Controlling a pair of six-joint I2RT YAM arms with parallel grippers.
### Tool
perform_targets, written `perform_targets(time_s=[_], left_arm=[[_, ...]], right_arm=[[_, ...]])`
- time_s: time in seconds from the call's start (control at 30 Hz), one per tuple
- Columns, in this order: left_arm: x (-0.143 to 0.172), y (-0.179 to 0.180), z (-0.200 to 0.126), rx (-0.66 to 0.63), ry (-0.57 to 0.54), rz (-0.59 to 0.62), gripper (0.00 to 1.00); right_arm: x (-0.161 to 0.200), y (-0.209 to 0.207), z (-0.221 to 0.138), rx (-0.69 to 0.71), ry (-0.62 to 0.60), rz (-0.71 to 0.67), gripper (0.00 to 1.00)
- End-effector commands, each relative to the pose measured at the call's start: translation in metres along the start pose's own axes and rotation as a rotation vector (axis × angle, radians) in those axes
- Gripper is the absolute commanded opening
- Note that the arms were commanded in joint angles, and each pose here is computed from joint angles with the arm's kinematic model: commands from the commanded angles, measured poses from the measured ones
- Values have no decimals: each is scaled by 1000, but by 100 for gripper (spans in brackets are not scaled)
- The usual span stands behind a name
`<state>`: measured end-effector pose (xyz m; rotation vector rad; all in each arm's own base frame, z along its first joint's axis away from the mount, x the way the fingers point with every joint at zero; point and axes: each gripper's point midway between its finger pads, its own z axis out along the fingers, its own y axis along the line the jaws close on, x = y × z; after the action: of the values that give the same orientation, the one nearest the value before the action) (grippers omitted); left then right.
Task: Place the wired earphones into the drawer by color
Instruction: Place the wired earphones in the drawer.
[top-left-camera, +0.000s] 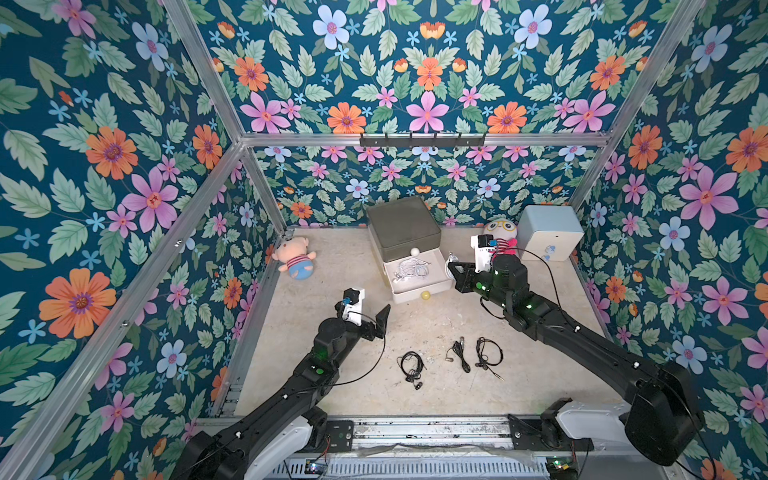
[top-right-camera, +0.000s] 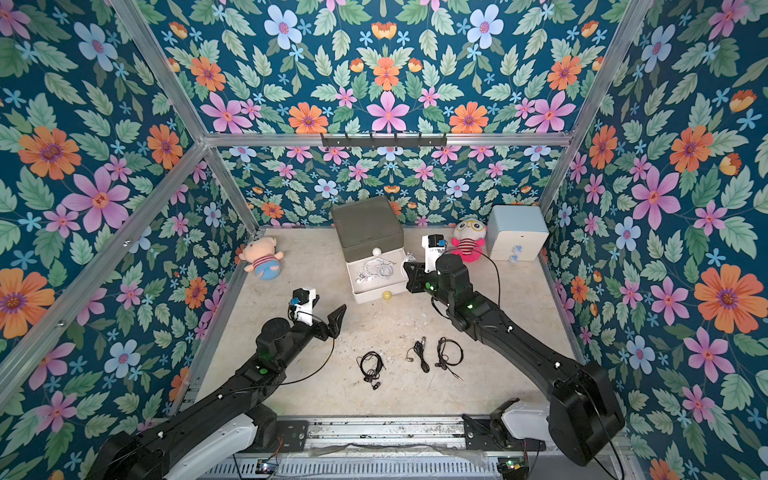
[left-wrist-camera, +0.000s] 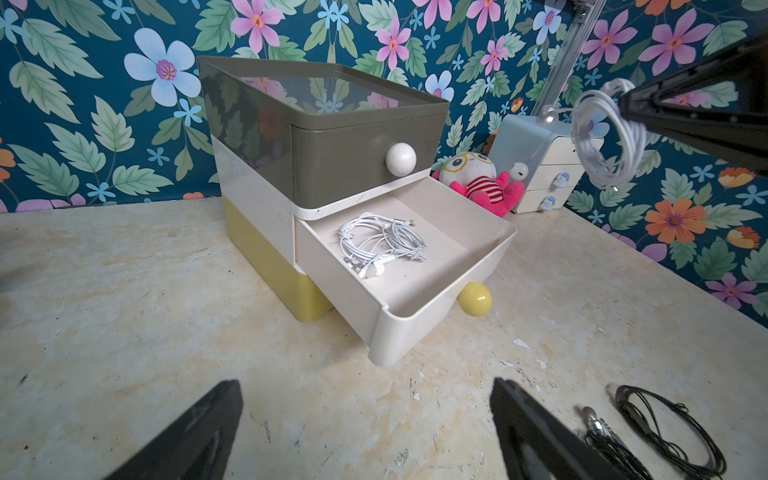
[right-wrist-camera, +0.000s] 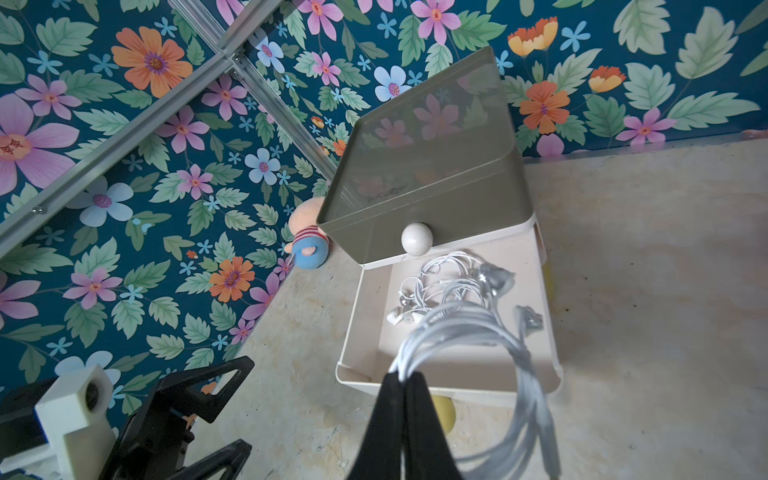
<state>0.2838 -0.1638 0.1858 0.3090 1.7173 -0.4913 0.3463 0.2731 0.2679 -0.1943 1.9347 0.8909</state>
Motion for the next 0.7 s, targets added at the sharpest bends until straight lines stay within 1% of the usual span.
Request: perform_targets(time_s=[0.0,0.13,0.3,0.67], left_arm=[[0,2,0,-12,1,-4,99],[-1,3,-1,-15,-1,-4,99],[-2,4,-2,-20,-6,-4,99],[-4,4,-3,-22,-14,-4,99]], right_arm=[[-11,14,11,-37,-36,-16,0],[-8,15,29,-29,-15,-5,0],[0,5,51,11,15,28,0],[21,-16,86,80,80,40,0]])
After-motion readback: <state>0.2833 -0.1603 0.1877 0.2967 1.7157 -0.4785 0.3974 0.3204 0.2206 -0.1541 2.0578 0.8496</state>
